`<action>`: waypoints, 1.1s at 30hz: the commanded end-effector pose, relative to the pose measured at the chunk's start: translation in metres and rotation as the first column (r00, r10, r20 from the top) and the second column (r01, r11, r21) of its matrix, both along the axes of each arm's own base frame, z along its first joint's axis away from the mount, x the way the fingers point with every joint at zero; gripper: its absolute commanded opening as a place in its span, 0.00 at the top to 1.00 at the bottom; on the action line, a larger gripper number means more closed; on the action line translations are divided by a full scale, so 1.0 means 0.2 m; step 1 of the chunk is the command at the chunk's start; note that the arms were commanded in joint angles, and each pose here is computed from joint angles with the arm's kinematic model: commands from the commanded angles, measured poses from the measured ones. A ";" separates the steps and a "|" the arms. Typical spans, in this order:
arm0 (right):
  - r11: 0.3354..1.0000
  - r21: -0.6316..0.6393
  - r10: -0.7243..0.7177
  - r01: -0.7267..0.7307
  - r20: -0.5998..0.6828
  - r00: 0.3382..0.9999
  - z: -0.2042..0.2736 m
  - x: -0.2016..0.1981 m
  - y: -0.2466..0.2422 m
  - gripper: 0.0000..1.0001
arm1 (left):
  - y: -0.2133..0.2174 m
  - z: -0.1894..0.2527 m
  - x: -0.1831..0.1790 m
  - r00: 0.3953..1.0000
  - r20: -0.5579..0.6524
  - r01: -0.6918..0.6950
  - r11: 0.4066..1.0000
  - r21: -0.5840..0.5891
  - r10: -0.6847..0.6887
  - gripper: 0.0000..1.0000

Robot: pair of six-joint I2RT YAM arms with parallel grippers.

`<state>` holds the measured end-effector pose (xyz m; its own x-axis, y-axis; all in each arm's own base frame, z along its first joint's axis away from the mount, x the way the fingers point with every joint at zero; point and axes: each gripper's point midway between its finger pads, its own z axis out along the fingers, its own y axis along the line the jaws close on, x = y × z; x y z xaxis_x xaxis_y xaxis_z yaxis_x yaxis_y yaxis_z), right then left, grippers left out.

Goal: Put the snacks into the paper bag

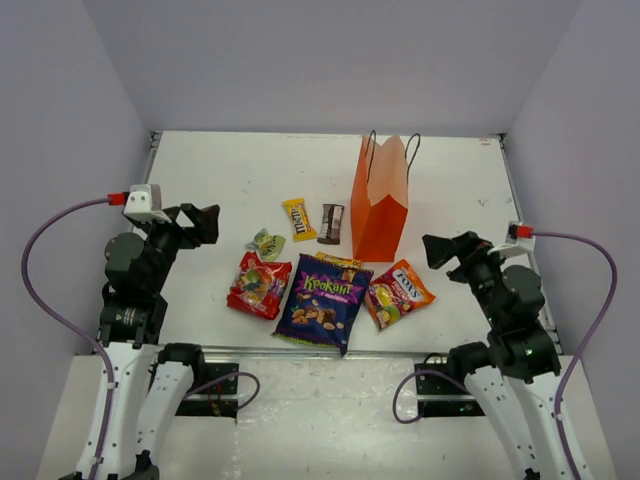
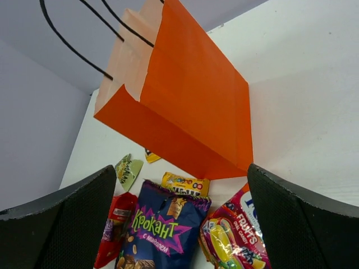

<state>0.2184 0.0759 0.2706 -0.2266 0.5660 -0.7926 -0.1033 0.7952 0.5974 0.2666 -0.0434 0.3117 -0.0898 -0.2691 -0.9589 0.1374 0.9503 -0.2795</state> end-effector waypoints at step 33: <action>0.971 0.139 -0.021 0.193 -0.758 0.652 -1.11 -0.24 0.08 0.01 | -0.03 0.02 0.00 1.000 0.010 0.030 1.000 -0.002 -0.030 0.00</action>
